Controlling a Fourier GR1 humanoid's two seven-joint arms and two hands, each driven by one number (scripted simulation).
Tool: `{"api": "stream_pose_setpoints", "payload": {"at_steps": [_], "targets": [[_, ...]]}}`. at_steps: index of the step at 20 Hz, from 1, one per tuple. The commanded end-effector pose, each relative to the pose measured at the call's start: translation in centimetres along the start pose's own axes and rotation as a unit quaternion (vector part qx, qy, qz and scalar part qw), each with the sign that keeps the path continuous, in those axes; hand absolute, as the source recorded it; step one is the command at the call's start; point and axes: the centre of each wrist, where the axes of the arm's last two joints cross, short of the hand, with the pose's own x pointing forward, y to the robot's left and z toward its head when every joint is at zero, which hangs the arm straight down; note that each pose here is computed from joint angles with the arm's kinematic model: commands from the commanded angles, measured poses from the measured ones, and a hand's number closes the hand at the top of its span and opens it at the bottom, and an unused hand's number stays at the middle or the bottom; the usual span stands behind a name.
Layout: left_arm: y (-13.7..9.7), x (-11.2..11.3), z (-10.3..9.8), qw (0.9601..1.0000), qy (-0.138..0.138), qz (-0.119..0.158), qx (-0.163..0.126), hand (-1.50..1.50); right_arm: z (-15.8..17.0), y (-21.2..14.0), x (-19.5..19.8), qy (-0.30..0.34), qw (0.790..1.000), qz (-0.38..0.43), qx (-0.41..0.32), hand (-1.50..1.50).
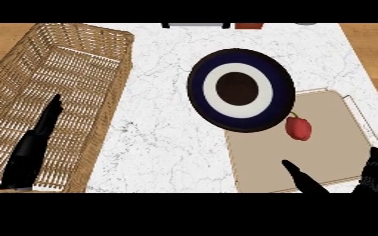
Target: Pick the bell pepper from the tray and place it in the plate
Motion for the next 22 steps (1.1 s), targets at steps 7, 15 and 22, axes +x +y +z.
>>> {"api": "stream_pose_setpoints", "payload": {"at_steps": [7,15,22], "targets": [[0.5,-0.8,0.1,0.9995,0.007,-0.028,0.010,0.00,-3.8,-3.4,3.3,0.130,0.980,0.127,0.085,-1.50],[-0.8,-0.9,0.8,0.9998,0.007,-0.015,0.012,0.00,-7.9,-0.4,4.4,0.195,0.944,0.200,0.176,-1.50],[-0.3,-0.3,-0.7,0.9996,0.012,-0.019,0.014,0.00,-9.9,1.3,2.5,0.223,0.908,0.263,0.240,-1.50]]}}
